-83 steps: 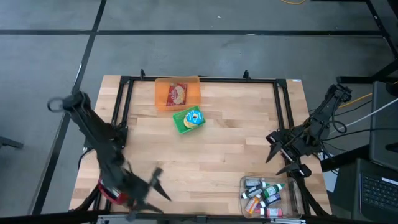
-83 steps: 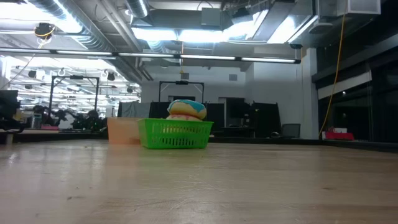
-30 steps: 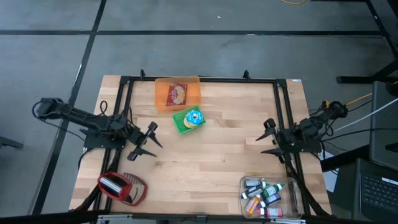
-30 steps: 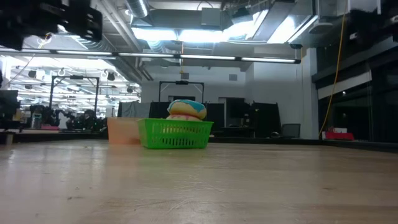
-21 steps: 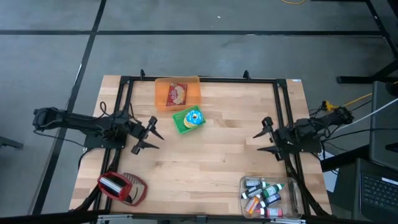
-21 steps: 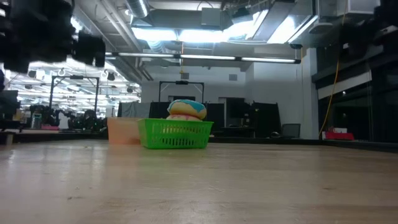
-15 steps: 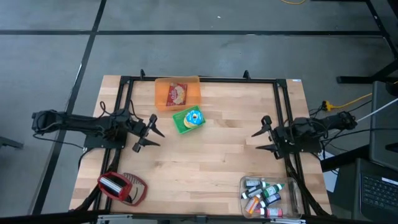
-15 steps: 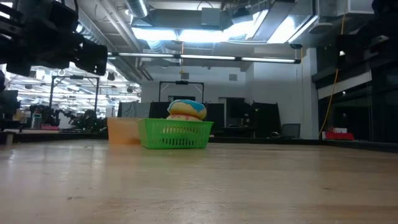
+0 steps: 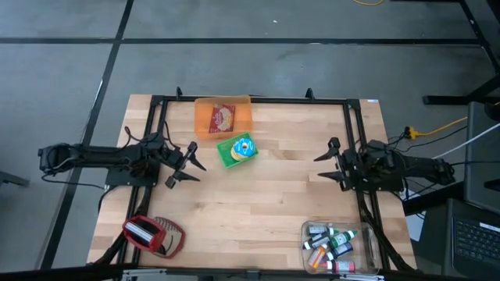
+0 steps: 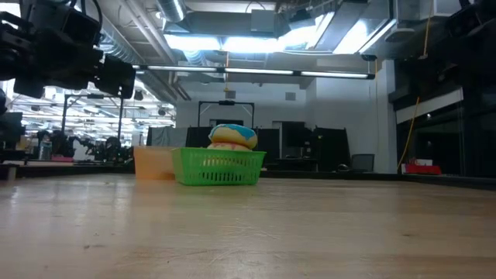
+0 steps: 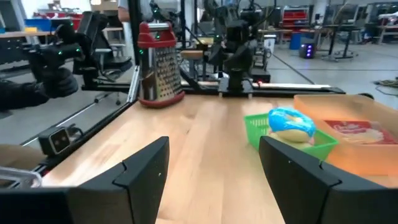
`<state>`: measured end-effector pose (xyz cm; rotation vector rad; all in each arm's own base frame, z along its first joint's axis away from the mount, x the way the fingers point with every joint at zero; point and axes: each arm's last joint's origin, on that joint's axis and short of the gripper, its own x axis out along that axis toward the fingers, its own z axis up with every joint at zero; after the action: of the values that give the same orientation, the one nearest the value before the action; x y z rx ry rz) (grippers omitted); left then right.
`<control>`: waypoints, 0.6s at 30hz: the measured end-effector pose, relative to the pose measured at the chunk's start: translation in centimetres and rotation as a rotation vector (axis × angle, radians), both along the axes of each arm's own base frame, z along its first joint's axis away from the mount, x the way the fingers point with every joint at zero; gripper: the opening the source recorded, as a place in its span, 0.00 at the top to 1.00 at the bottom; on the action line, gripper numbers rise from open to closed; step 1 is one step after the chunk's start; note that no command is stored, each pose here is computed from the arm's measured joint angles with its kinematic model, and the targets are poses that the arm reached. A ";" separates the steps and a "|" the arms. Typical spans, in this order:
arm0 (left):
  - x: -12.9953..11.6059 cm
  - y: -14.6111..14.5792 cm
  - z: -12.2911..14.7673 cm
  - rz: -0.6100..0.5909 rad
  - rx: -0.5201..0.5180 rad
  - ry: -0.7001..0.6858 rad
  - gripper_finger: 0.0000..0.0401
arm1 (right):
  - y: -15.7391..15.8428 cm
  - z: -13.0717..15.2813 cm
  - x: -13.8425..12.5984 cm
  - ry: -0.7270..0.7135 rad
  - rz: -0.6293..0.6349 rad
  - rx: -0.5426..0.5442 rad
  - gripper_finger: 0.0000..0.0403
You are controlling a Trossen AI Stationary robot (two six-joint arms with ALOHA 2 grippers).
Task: Pick & Place Food Item
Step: Return to Home Position
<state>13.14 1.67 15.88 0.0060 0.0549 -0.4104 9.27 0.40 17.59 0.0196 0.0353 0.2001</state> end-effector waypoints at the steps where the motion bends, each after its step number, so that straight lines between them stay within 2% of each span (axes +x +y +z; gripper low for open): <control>1: 0.0 0.1 -0.1 0.004 0.002 0.009 0.52 | -0.1 0.0 0.0 0.000 -0.007 0.000 0.38; 7: 0.0 0.3 -0.3 0.038 -0.008 0.035 0.51 | -0.4 -0.3 0.3 0.039 -0.051 0.027 0.38; 11: 0.1 0.6 -0.4 0.159 -0.005 0.042 0.52 | -0.6 -0.4 0.3 0.054 -0.093 0.036 0.37; 15: 0.1 0.7 -0.4 0.180 -0.006 0.048 0.51 | -0.8 -0.9 0.7 0.109 -0.178 -0.024 0.37; 18: 0.0 0.7 -0.5 0.166 -0.002 0.054 0.51 | -0.9 -1.3 1.0 0.154 -0.177 -0.069 0.37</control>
<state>13.18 2.32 15.39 -0.0114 0.1074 -0.2446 10.24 -0.47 16.30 -0.0307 0.1937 0.0202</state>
